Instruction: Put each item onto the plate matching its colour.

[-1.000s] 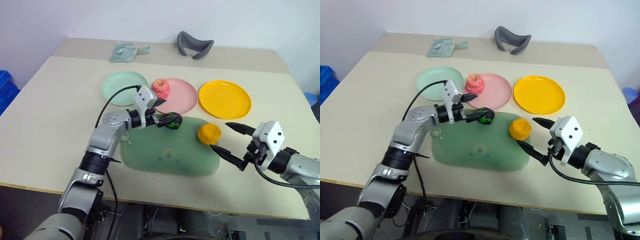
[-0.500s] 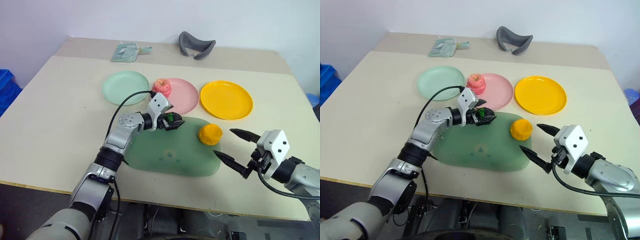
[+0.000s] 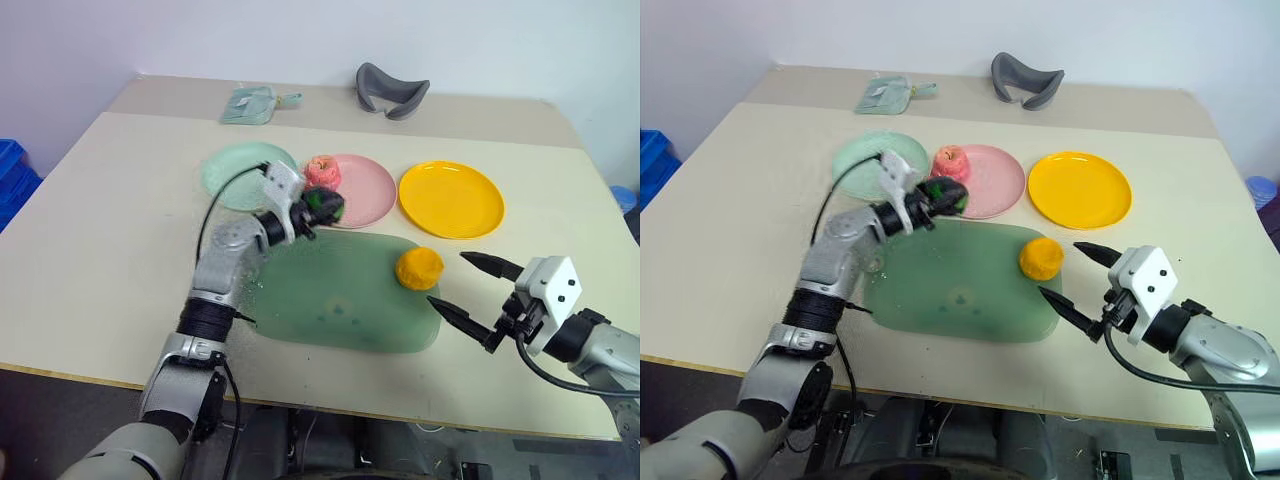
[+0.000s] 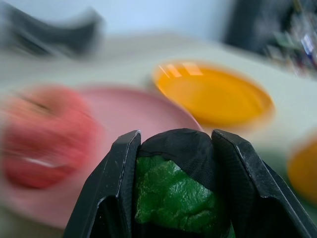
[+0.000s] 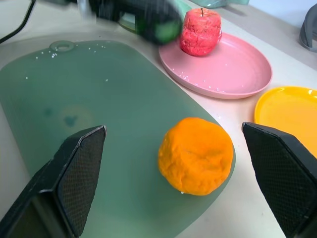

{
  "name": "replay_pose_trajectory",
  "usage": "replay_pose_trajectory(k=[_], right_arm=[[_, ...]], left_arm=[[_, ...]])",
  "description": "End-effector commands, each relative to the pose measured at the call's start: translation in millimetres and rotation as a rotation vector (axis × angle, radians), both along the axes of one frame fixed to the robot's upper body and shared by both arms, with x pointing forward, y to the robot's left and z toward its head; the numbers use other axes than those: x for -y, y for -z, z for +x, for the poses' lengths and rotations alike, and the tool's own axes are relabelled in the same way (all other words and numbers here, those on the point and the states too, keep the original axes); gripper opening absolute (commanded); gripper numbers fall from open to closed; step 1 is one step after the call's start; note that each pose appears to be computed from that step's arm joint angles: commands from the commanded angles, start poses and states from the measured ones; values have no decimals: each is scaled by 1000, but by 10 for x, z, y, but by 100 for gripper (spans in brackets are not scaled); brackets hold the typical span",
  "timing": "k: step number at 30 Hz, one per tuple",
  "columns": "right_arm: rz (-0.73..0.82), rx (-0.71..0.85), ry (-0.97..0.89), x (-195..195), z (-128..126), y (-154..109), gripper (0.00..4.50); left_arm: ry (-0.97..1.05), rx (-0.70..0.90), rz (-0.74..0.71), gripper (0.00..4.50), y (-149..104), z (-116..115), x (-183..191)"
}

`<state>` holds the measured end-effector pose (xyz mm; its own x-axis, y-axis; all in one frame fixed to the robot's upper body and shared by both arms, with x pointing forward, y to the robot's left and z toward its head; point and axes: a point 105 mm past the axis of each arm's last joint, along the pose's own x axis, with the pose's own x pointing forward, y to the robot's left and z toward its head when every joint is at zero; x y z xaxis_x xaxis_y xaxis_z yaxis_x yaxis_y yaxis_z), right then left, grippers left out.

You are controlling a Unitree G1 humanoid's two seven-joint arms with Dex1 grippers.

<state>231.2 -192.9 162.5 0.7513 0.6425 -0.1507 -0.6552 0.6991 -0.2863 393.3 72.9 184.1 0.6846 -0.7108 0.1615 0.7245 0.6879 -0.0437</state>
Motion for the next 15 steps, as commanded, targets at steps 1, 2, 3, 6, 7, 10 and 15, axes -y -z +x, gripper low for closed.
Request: replay_pose_trajectory(k=[1,2,3,6,7,10,15], right_arm=[[-9,34,-22,-22,25,-73,450],[-9,34,-28,-27,36,-75,450],[-7,34,-34,-32,53,-81,450],[-10,36,-51,-41,104,-90,450],[-9,38,-58,-52,125,-98,450],[-7,43,-80,-90,176,-118,450],[-8,49,-101,-121,238,-146,450]], left_arm=[[-109,44,-169,224,-297,32,-358],[-157,43,-182,224,-302,59,-467],[-222,41,-191,224,-300,99,-602],[-424,32,-174,224,-254,247,-914],[-509,15,-153,224,-203,318,-1007],[-686,5,-142,224,-136,463,-1143],[-764,10,-131,224,-73,615,-1034]])
